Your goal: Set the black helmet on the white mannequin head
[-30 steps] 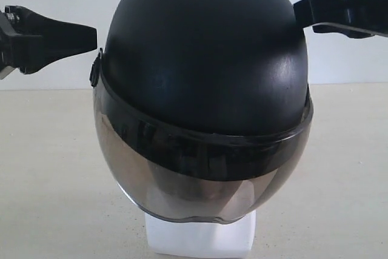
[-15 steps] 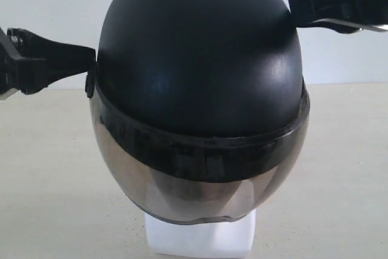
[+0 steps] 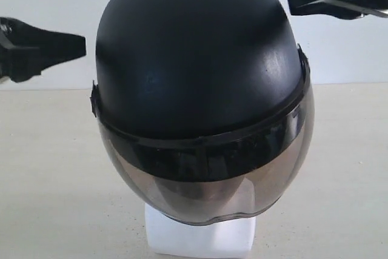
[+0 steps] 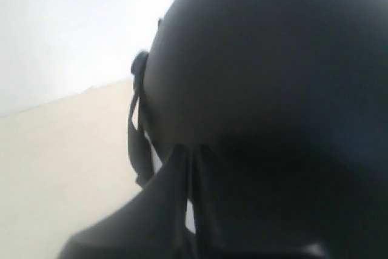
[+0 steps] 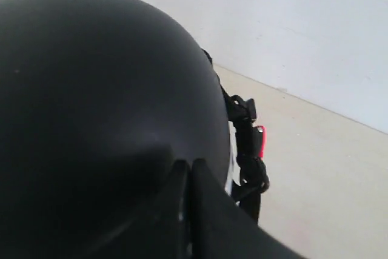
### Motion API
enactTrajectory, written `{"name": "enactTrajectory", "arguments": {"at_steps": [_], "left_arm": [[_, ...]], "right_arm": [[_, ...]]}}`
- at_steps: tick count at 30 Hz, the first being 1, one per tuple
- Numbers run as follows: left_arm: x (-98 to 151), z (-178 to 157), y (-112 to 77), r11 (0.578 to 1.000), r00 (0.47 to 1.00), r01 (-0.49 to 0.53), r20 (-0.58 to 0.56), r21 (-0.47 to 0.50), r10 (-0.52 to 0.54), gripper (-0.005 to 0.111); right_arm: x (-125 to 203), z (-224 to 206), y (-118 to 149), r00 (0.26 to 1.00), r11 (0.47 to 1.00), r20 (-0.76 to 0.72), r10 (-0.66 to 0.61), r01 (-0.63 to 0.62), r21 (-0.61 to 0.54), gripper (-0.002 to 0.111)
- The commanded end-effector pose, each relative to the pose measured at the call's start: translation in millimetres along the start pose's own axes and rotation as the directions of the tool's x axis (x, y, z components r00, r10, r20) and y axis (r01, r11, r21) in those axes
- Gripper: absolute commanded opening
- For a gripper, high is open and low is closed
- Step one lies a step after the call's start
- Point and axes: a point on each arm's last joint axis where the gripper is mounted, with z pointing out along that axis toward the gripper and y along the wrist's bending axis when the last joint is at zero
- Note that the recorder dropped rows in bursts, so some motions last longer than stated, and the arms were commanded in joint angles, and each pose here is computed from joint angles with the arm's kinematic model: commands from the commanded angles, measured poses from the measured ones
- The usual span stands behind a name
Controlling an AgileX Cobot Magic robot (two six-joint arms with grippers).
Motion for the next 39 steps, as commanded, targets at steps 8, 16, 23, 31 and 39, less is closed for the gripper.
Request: {"name": "enactTrajectory", "arguments": {"at_steps": [8, 16, 23, 31, 39], "left_arm": [[29.9, -89.3, -11.5, 0.926, 0.963, -0.004, 0.248, -0.377, 0.105, 0.004], [106.9, -108.4, 1.2, 0.836, 0.963, 0.14, 0.268, -0.531, 0.009, 0.004], [107.4, -106.8, -1.8, 0.855, 0.966, 0.132, 0.26, -0.502, 0.003, 0.004], [109.6, -101.0, -11.5, 0.911, 0.974, 0.107, 0.226, -0.398, -0.015, 0.004], [109.6, -101.0, -11.5, 0.911, 0.974, 0.107, 0.226, -0.398, -0.015, 0.004]], "right_arm": [[53.2, -109.1, -10.5, 0.941, 0.971, 0.329, -0.075, -0.006, 0.238, 0.0], [175.4, -98.4, 8.1, 0.737, 0.982, 0.649, -0.188, 0.123, 0.145, 0.0], [196.8, -94.8, 6.9, 0.751, 0.992, 0.65, -0.119, 0.063, 0.109, 0.0], [196.7, -95.2, 7.0, 0.748, 0.992, 0.652, -0.119, 0.064, 0.109, 0.0], [196.7, -95.2, 7.0, 0.748, 0.992, 0.652, -0.119, 0.064, 0.109, 0.0]]}}
